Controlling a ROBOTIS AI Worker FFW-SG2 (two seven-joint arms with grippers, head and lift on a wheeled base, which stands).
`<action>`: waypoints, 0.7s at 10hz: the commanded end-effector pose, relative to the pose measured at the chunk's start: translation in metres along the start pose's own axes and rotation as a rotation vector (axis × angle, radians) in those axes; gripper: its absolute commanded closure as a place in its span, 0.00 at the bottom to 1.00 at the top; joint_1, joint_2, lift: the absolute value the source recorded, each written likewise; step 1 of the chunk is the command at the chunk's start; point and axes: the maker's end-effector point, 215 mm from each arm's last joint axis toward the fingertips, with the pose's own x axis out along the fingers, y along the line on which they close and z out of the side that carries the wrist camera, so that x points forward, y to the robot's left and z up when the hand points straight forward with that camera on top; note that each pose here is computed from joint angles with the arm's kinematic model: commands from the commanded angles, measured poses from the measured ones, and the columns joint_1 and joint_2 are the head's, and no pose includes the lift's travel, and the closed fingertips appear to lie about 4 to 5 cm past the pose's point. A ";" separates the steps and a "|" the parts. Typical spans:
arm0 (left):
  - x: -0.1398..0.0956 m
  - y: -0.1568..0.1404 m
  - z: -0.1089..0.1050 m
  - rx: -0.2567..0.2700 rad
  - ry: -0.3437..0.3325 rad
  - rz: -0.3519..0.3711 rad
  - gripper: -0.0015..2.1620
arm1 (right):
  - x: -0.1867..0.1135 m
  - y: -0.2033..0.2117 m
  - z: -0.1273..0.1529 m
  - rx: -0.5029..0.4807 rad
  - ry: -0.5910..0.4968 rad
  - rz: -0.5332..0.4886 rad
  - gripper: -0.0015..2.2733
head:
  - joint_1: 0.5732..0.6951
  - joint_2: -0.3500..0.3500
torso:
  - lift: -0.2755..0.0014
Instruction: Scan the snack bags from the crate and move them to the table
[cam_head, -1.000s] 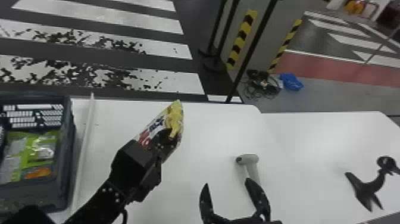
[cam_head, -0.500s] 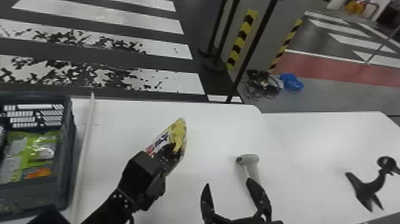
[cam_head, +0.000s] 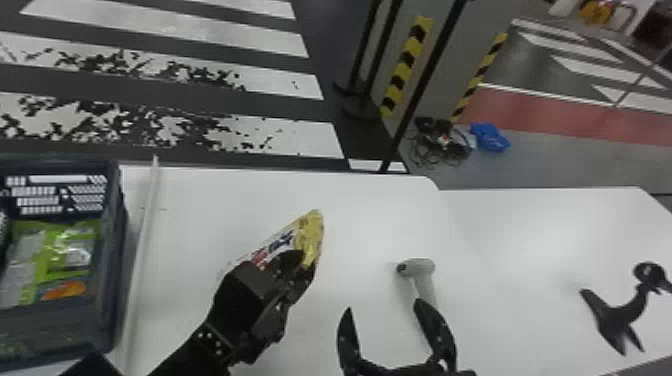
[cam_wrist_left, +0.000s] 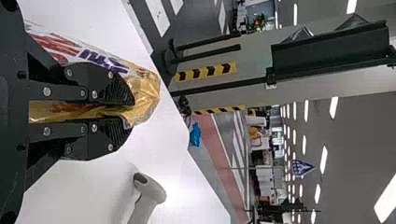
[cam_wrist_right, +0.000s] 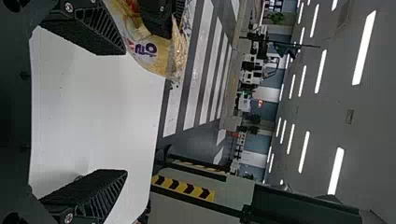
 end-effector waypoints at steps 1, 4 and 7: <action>0.000 -0.001 -0.009 -0.006 0.035 -0.006 0.00 | 0.000 0.000 0.000 0.000 0.000 0.001 0.04 | 1.00 0.00 | 0.65; -0.002 -0.006 -0.005 -0.030 0.034 -0.021 0.01 | -0.001 0.000 0.000 0.002 -0.001 -0.001 0.04 | 1.00 0.00 | 0.65; -0.016 -0.029 0.024 -0.071 -0.007 -0.060 0.01 | -0.001 -0.002 0.000 -0.006 -0.004 -0.010 0.04 | 1.00 0.00 | 0.65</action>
